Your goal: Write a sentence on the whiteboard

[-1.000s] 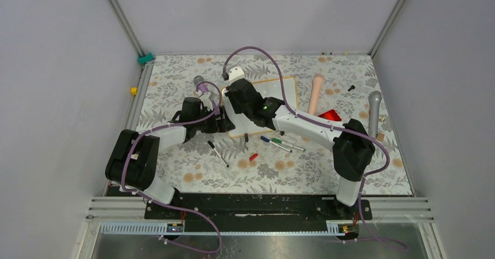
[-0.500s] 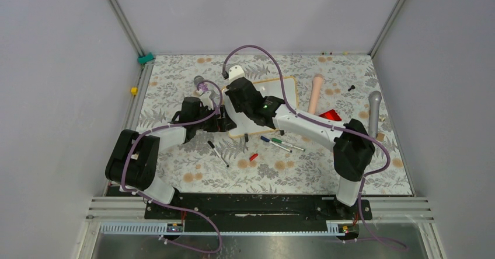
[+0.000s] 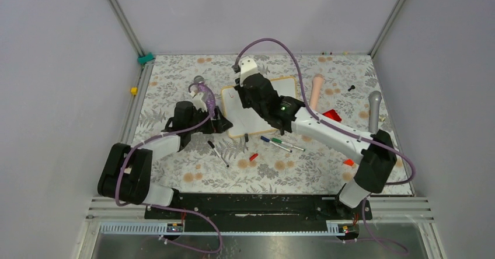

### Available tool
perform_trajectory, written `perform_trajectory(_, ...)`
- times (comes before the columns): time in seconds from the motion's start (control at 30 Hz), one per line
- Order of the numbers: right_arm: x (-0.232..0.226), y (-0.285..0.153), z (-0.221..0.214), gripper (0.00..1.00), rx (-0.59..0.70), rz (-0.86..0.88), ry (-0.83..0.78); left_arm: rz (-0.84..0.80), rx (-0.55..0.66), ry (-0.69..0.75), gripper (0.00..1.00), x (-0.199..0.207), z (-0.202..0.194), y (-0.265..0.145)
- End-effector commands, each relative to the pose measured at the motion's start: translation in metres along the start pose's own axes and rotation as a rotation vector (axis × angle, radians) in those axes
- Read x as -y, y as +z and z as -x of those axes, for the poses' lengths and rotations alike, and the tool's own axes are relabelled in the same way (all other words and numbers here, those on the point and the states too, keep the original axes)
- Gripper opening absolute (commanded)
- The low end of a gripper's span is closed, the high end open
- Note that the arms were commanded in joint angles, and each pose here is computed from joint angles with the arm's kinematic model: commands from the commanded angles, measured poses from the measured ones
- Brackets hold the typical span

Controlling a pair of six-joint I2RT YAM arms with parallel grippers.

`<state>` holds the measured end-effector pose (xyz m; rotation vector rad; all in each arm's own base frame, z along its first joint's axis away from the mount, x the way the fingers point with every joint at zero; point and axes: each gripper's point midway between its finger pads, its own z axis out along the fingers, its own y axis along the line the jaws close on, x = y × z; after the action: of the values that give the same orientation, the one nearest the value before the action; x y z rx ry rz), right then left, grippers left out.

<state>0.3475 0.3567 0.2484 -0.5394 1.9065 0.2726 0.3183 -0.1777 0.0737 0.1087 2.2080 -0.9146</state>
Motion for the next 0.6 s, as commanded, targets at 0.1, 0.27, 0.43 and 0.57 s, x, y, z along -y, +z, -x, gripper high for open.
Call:
perform_trajectory(0.1, 0.017, -0.038, 0.035, 0.00, 0.130, -0.005, 0.025, 0.046, 0.298, 0.040, 0.99, 0.003, 0.042, -0.033)
perform_trajectory(0.27, 0.020, -0.054, 0.040, 0.00, 0.162, 0.015, 0.043, -0.047, 0.330, 0.046, 0.99, 0.016, 0.046, -0.036)
perform_trajectory(0.43, 0.023, -0.067, 0.036, 0.00, 0.174, 0.039, 0.052, -0.206, 0.213, 0.048, 0.80, 0.035, 0.036, -0.018)
perform_trajectory(0.57, 0.025, -0.076, 0.032, 0.00, 0.183, 0.051, 0.049, -0.272, 0.143, -0.003, 0.72, 0.038, 0.032, -0.003)
